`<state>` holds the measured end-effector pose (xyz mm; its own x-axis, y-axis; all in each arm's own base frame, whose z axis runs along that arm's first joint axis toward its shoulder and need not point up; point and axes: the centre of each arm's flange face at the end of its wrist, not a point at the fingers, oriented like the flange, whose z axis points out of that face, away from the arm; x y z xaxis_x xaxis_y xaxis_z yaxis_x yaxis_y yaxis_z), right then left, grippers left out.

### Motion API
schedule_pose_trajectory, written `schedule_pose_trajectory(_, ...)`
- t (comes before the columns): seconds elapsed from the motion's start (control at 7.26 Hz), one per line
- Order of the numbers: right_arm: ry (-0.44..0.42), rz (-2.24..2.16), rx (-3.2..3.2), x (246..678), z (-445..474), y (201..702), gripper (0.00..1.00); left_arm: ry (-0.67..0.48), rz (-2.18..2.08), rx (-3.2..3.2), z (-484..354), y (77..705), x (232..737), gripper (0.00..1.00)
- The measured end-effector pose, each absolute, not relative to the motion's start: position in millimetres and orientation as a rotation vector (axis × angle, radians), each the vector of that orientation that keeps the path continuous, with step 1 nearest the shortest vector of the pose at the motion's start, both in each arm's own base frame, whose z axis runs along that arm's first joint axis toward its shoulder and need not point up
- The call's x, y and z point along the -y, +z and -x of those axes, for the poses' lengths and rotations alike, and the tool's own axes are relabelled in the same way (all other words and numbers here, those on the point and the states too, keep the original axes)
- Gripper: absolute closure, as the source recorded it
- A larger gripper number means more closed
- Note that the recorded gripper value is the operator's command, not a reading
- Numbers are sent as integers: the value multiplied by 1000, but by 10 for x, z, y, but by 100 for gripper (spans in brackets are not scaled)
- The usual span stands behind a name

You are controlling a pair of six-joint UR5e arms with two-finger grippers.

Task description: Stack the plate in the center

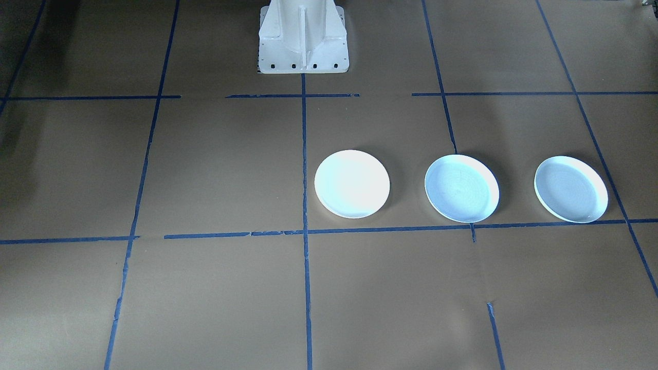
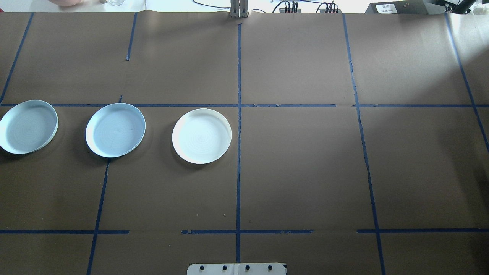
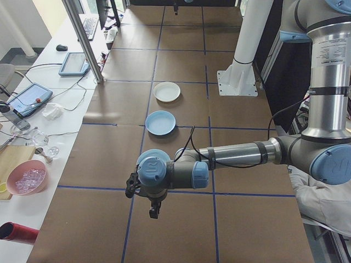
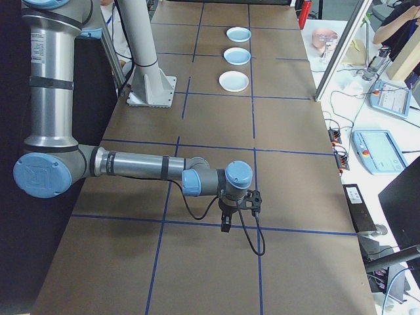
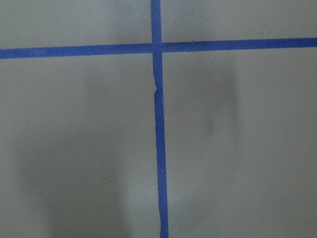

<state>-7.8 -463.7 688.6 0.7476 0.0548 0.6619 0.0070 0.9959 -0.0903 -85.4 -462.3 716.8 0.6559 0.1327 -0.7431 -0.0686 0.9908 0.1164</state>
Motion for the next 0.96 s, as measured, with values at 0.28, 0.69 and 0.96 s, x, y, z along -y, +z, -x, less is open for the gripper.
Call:
schedule_pose_trajectory(0.28,26,89,726,4637,78,6885,0,169,-98,-925,424,7260,4845,0)
schedule_pose_trajectory(0.69,26,88,726,4638,78,6882,0,147,-93,-972,-17,7225,5076,0)
schedule_pose_trajectory(0.96,26,88,726,4638,78,6881,0,131,-44,-1017,-134,7368,5183,0)
